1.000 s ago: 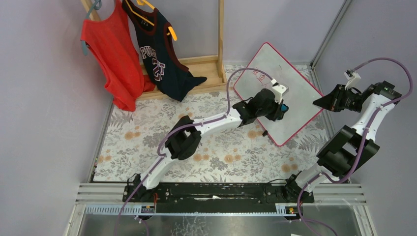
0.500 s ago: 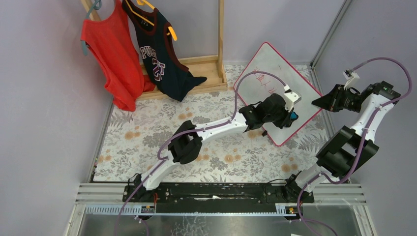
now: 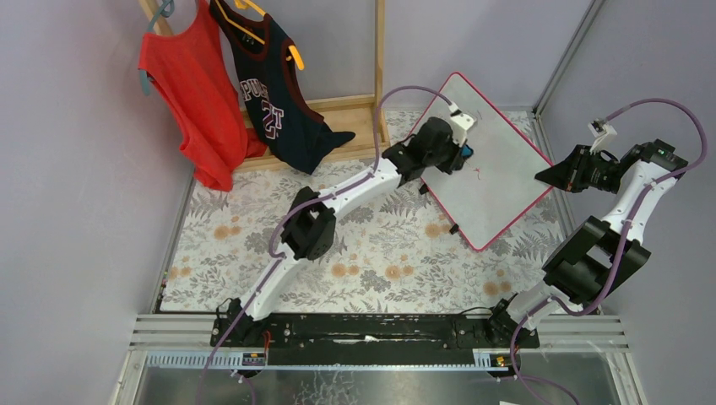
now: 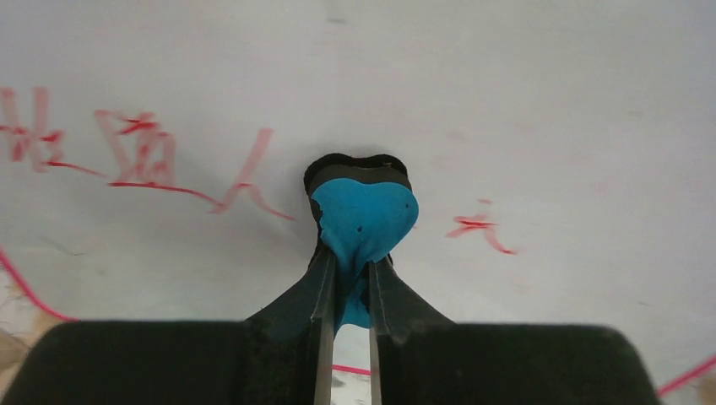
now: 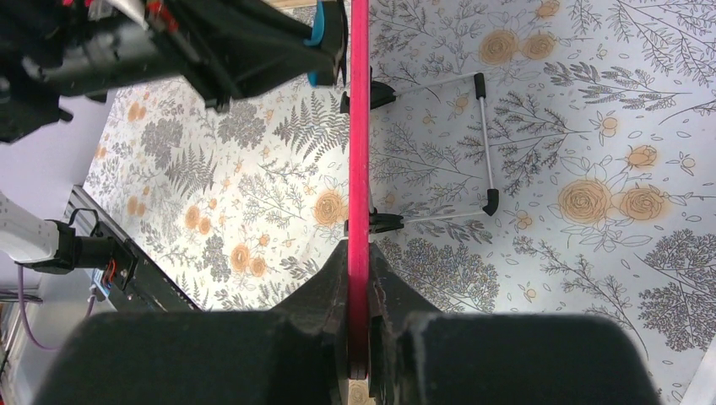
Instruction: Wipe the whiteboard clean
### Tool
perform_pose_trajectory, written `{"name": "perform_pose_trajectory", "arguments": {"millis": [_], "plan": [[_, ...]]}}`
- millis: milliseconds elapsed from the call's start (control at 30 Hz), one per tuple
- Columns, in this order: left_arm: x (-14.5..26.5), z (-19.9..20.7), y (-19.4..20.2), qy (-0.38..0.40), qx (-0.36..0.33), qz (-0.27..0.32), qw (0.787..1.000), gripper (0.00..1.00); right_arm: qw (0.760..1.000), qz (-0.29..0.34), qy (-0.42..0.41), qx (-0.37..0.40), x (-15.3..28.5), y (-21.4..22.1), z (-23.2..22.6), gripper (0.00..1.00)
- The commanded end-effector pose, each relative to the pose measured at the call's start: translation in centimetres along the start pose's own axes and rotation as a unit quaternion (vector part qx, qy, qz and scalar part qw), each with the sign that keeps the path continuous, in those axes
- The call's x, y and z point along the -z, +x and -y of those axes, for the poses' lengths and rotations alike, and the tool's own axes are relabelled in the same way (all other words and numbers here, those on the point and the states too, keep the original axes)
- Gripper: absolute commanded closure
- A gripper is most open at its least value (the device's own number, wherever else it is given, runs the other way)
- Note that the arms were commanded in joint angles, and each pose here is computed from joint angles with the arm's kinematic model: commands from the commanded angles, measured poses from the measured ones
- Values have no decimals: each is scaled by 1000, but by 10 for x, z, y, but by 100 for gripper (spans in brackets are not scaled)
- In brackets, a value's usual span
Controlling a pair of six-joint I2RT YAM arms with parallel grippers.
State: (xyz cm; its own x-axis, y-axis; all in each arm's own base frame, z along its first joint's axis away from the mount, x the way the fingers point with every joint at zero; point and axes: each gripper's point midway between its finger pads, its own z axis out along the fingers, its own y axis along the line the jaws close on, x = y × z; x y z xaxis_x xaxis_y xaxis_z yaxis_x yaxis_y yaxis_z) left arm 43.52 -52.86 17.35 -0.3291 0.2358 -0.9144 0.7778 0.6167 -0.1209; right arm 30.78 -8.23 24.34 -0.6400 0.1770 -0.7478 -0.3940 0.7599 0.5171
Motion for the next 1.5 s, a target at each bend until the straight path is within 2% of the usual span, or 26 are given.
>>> {"name": "perform_pose_trajectory", "arguments": {"millis": [0, 100, 200, 600, 833, 1200, 1333, 1467], "plan": [[-2, -33, -13, -3, -27, 17, 999, 100, 1000, -7, -6, 28, 2, 1, -18, 100], [1, -56, -26, -9, -22, 29, 999, 100, 1000, -9, -5, 30, 2, 2, -18, 100], [2, -58, -31, -4, -19, 32, 999, 100, 999, -10, -4, 30, 2, 3, -17, 100], [-20, 34, 13, 62, -50, -3, 997, 100, 999, -15, -13, 31, 1, 8, -20, 100], [-11, 79, 29, 107, -67, -14, 992, 100, 999, -23, -17, 41, 2, 13, -22, 100], [-6, 114, 38, 149, -63, -19, 987, 100, 999, -18, -25, 38, 1, 7, -19, 100], [-11, 110, 33, 142, -63, -9, 988, 100, 999, -23, -28, 39, 1, 11, -21, 100], [-18, 85, 36, 123, -51, -13, 991, 100, 998, -30, -33, 48, 2, 17, -26, 100]]}}
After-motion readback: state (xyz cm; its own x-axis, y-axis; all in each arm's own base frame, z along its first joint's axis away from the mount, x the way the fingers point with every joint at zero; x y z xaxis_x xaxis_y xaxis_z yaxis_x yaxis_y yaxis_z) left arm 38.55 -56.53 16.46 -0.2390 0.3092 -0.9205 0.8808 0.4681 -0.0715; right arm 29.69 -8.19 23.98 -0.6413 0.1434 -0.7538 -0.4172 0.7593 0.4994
